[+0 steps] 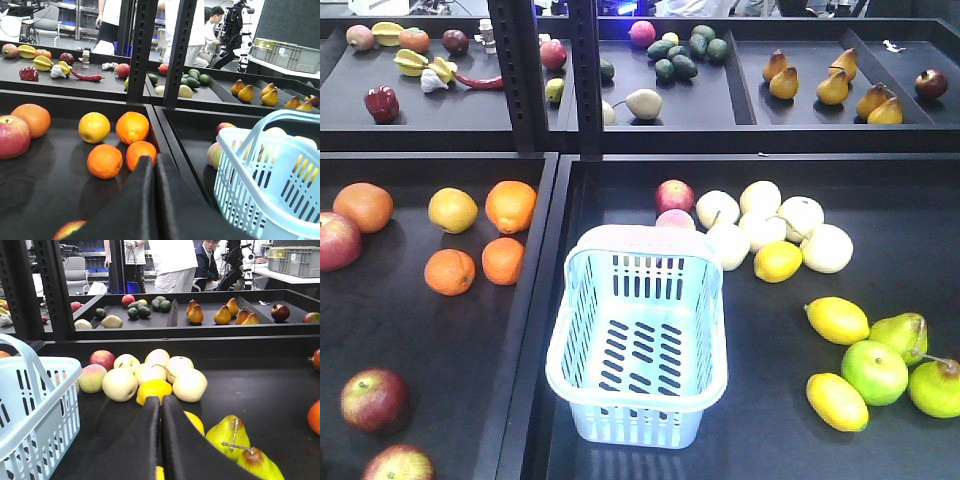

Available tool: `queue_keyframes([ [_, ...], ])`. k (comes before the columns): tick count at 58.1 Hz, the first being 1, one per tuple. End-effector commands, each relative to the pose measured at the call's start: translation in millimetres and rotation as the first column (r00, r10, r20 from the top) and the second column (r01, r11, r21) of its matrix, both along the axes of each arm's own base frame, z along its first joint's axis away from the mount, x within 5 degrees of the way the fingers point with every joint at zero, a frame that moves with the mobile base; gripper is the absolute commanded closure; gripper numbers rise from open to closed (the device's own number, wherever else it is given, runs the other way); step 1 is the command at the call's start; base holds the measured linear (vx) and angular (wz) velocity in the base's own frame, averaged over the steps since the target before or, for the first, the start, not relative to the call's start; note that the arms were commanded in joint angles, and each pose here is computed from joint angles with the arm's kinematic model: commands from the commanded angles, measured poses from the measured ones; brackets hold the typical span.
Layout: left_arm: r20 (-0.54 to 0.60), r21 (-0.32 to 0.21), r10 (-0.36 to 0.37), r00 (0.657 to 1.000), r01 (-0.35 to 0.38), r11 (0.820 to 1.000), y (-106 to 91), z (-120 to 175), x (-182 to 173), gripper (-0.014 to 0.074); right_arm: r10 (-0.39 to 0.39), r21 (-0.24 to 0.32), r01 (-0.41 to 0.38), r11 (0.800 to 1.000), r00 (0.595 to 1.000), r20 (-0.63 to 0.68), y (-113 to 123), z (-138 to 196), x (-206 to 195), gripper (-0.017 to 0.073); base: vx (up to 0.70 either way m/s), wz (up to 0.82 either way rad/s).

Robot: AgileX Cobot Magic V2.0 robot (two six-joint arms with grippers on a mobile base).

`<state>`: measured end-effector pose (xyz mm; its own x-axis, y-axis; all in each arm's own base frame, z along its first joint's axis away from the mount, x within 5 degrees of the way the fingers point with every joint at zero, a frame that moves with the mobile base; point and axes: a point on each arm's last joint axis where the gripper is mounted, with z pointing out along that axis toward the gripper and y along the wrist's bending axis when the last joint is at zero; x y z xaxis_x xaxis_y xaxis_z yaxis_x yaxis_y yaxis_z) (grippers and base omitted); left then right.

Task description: Pick three apples into basket with both arms

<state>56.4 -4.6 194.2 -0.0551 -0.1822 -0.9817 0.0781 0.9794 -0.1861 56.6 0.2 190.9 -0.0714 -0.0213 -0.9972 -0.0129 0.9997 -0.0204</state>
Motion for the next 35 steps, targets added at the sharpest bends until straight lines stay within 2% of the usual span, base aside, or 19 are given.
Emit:
queue_keyframes([
  [1, 0.111, -0.018, -0.012, 0.994, 0.014, 1.000, -0.7, 16, -2, 0.0600, 0.003, -0.016, -0.002, 1.000, 0.997, 0.072, 0, 3, 0, 0.0564, 0.00, 0.00],
  [5, 0.138, -0.020, -0.013, 0.990, 0.016, 1.000, -0.8, 19, -2, 0.0600, 0.003, -0.016, -0.002, 1.000, 0.997, 0.072, 0, 3, 0, 0.0564, 0.00, 0.00],
  [11, 0.190, -0.053, -0.015, 0.982, 0.025, 0.998, -1.1, 23, -3, 0.0600, 0.003, -0.016, -0.002, 1.000, 0.997, 0.072, 0, 3, 0, 0.0564, 0.00, 0.00],
  [22, 0.221, -0.058, -0.015, 0.975, 0.029, 0.998, -1.2, 26, -4, 0.0600, 0.003, -0.016, -0.002, 1.000, 0.997, 0.072, 0, 3, 0, 0.0564, 0.00, 0.00],
  [25, 0.219, -0.075, -0.013, 0.976, 0.031, 0.997, -1.1, 26, -4, 0.0600, 0.003, -0.016, -0.002, 1.000, 0.997, 0.072, 0, 3, 0, 0.0564, 0.00, 0.00],
  [30, 0.213, -0.136, -0.009, 0.977, 0.038, 0.990, -0.8, 26, -4, 0.0600, 0.003, -0.016, -0.002, 1.000, 0.997, 0.072, 0, 3, 0, 0.0564, 0.00, 0.00],
  [35, 0.201, -0.257, -0.001, 0.980, 0.054, 0.965, -0.3, 26, -4, 0.0600, 0.003, -0.016, -0.002, 1.000, 0.997, 0.072, 0, 3, 0, 0.0564, 0.00, 0.00],
])
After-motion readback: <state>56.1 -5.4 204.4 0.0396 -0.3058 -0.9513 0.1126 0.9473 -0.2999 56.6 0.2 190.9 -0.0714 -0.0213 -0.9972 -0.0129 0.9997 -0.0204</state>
